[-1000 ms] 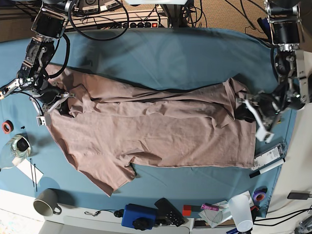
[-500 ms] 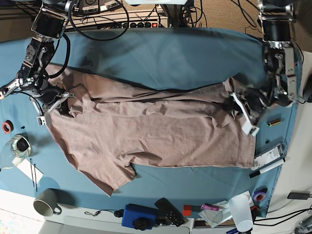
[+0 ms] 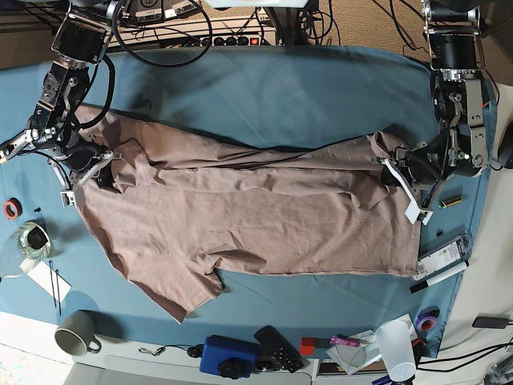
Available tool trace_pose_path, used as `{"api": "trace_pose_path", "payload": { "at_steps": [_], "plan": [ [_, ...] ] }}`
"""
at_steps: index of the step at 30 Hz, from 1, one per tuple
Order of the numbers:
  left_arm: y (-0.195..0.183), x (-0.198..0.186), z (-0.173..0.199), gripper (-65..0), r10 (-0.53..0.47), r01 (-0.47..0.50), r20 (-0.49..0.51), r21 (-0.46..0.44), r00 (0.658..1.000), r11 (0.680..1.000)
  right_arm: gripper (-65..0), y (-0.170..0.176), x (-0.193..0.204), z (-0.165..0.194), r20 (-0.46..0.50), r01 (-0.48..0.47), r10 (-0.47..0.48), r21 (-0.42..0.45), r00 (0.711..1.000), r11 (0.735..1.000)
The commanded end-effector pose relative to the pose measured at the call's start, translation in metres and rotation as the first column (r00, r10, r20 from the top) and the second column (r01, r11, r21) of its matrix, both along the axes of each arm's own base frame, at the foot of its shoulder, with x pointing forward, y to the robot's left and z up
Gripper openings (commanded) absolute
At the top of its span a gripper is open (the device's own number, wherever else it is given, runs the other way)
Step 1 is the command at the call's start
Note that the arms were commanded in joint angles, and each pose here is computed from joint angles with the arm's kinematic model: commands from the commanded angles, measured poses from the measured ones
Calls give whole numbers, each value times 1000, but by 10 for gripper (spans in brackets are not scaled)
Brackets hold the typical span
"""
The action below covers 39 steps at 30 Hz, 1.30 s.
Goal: Fold the T-shirt properly
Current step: 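Fold the shoulder edges inward over the shirt body with both grippers, then release the folded edges and raise both grippers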
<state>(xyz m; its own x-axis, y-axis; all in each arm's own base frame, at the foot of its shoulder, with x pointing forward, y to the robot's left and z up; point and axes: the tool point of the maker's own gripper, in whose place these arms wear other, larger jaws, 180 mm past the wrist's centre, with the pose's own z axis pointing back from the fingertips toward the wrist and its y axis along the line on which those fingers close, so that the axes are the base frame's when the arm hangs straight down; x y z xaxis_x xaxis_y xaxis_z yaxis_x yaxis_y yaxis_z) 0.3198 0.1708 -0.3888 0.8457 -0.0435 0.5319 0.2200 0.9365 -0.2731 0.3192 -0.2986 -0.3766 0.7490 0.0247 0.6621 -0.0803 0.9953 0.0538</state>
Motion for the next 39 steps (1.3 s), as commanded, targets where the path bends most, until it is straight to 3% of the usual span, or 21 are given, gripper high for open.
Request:
{"api": "trace_pose_path", "payload": {
  "at_steps": [1,6,11,18,22,26,39],
  "plan": [
    [5,12,18,-650,-4,3,55,14,998,1000,-650,-6,12,17,55,2,-1,-15,998,1000],
    [16,17,36,-650,3,-7,101,41,995,999,-650,-6,11,17,54,2,-1,-17,999,1000],
    [45,27,54,-650,72,-82,176,52,982,995,-650,-8,11,16,49,3,-2,-28,999,1000],
    [50,40,69,-650,75,-91,269,46,960,995,-650,-8,12,17,57,3,-2,-27,998,1000],
    [64,48,74,-650,77,-124,317,130,945,984,-650,-9,12,17,56,5,-3,-30,998,1000],
    [74,44,66,-650,73,-134,292,195,954,972,-650,-19,13,18,66,43,-38,-73,997,996],
    [79,39,47,-650,98,-144,240,186,966,972,-650,-20,23,28,103,51,-43,-74,994,996]
  ]
}}
